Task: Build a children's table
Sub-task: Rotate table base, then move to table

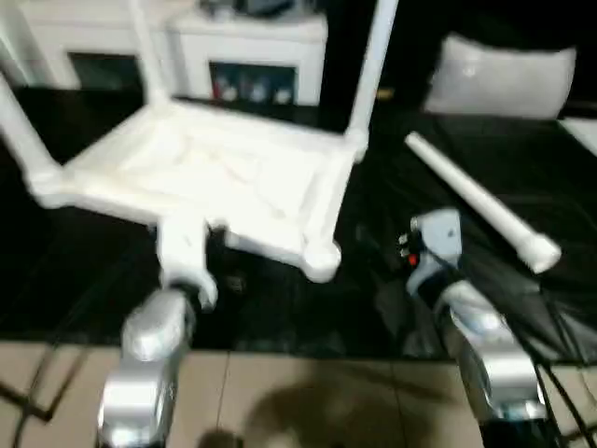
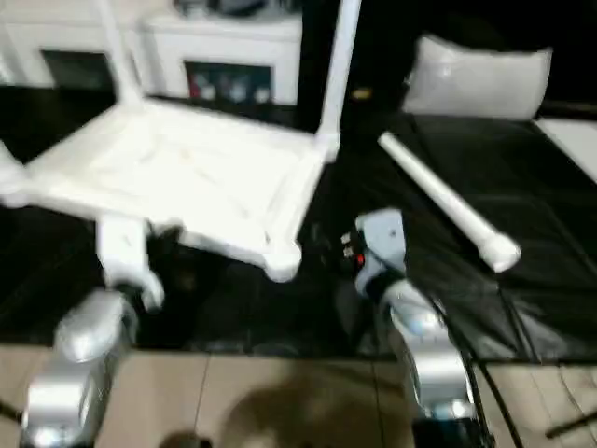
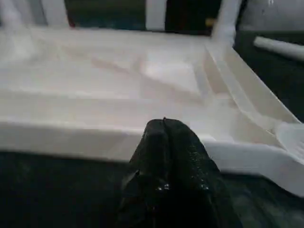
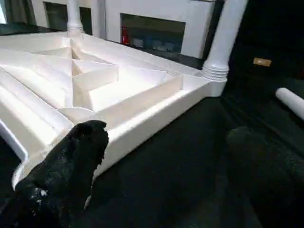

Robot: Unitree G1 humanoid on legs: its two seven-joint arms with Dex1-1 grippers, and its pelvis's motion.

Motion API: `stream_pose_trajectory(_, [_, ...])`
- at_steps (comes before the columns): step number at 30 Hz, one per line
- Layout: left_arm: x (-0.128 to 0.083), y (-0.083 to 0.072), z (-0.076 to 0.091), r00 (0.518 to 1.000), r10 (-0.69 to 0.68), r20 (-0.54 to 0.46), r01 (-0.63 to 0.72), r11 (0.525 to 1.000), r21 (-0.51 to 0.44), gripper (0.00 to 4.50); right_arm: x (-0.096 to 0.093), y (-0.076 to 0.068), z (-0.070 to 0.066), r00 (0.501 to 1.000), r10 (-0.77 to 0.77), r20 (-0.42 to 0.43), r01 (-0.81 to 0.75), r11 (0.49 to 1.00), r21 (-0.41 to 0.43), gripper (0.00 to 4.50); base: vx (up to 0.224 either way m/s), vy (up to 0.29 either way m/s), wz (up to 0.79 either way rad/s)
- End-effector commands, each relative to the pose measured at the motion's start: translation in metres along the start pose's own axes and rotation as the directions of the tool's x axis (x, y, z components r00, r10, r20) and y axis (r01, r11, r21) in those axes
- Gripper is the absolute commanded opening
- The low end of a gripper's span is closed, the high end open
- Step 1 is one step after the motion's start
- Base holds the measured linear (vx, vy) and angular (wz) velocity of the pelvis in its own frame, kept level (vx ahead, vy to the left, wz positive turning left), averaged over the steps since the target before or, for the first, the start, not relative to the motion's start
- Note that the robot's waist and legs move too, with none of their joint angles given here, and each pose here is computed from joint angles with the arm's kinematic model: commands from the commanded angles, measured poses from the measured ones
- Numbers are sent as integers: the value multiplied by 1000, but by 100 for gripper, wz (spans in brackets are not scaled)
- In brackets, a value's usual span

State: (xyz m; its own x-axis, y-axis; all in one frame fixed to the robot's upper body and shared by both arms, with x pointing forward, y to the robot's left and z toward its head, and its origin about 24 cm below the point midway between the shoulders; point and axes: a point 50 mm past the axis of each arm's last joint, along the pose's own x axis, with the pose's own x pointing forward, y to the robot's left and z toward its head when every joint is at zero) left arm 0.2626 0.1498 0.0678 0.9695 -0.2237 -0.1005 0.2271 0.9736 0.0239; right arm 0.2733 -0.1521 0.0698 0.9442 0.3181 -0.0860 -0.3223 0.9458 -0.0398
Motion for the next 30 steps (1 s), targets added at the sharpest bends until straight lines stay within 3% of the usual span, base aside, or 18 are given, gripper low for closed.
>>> stream_pose_trajectory(1, [-3, 1, 2, 1000, 9, -1, -9, 1000, 15, 2, -6, -4, 2, 1000, -18, -4, 18, 1000, 13, 450, -20, -262, 80])
stream_pose_trajectory(3, [-3, 1, 1, 1000, 14, -7, -14, 1000, -14, 2, -9, -3, 3, 1000, -3, 28, 2, 999, 49, 450, 6, -236, 65])
stream_pose_trajectory(8, [-7, 2, -3, 999, 5, -42, -5, 1000, 7, 2, -13, 1, -4, 1000, 11, -17, -9, 998, 67, 450, 10, -263, 12])
stream_pose_trajectory(9, [-8, 2, -4, 999, 5, -47, -5, 1000, -4, 33, -14, 1, -5, 1000, 11, -26, -9, 998, 59, 450, -52, -228, -7])
stream_pose_trajectory(13, [-9, 4, -2, 999, 4, -34, -5, 1000, -19, 46, -14, 4, -3, 999, -2, -36, 6, 995, 101, 450, -82, -127, -18])
stream_pose_trajectory(18, [-12, 4, -1, 1000, 5, -26, -6, 1000, -17, 81, -15, 1, -1, 999, -28, -28, 29, 999, 43, 450, -92, 0, 2])
stream_pose_trajectory(21, [-13, 3, 1, 1000, -3, -21, 3, 1000, -6, 111, -18, -2, -9, 990, -37, -135, 43, 998, 41, 450, -54, 59, 1])
stream_pose_trajectory(25, [-16, 1, 2, 1000, -14, -1, 14, 1000, -10, 147, -22, 5, -5, 993, 51, -108, -48, 998, 31, 450, -25, 64, 1])
stream_pose_trajectory(30, [-18, -1, 3, 999, -32, 3, 32, 999, -12, 180, -20, 7, -4, 994, 40, -104, -38, 999, 20, 450, -1, 23, -2])
